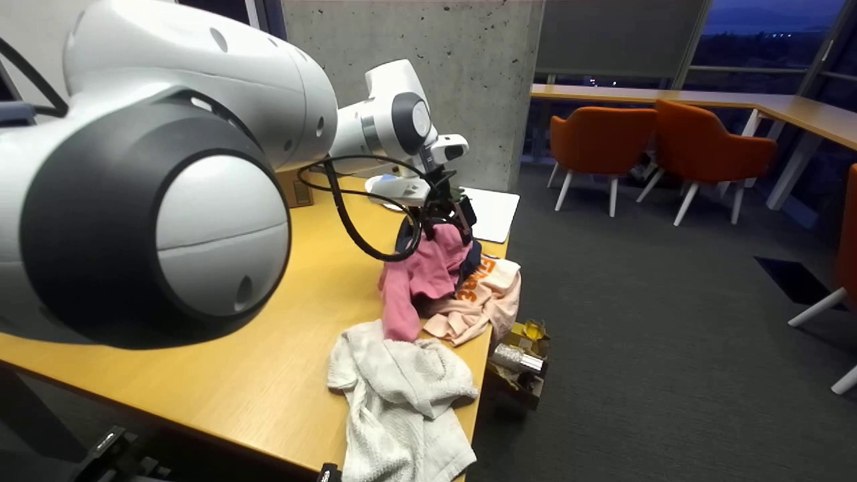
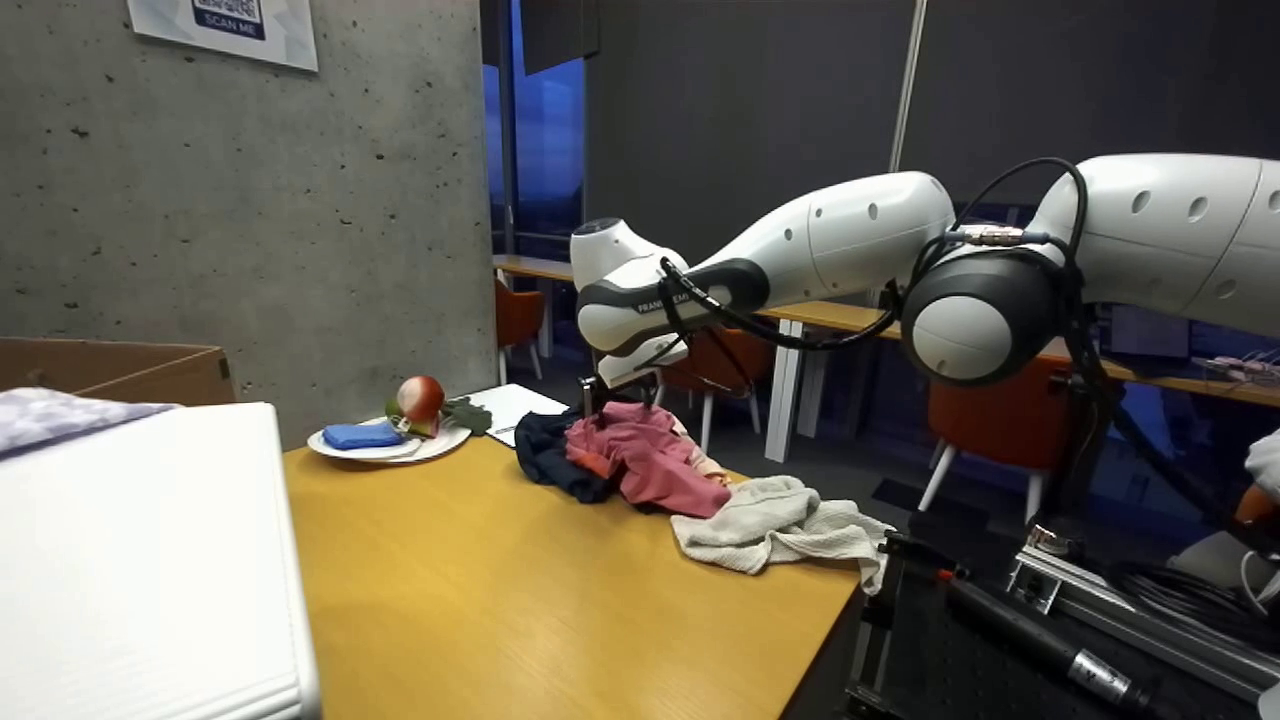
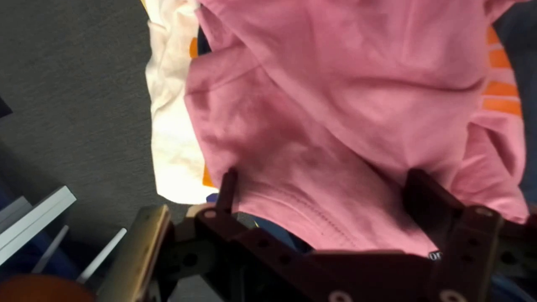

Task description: Put the pink shirt on the blue shirt, then put them on the peach shirt, then put them on the white towel and move them backwards

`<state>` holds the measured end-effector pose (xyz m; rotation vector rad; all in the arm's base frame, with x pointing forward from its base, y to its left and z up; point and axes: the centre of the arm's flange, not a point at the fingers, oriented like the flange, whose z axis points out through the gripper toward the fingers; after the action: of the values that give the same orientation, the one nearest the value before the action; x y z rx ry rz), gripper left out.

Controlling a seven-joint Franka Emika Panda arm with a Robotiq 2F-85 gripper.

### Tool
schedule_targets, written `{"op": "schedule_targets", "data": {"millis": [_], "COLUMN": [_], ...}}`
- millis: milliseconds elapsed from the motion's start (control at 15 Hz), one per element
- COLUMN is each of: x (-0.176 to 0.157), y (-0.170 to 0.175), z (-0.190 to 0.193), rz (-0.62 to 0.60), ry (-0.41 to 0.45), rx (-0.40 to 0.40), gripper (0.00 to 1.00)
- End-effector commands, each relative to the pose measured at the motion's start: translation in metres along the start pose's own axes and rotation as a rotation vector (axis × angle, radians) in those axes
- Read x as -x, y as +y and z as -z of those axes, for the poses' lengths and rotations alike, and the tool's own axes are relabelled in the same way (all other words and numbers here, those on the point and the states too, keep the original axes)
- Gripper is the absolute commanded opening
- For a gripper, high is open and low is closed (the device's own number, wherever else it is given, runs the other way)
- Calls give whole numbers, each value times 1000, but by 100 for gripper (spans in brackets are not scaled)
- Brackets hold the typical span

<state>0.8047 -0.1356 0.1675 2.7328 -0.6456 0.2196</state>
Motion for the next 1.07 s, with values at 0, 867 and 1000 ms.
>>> {"op": "schedule_targets", "data": {"millis": [0, 867, 1000], "x": [56, 100, 106], "y": [17, 14, 15], "z": [-24, -88, -94], "rz": [-53, -99, -102], "ry": [38, -118, -129], "rx": [-105, -84, -82], "gripper": [100, 100, 75]}}
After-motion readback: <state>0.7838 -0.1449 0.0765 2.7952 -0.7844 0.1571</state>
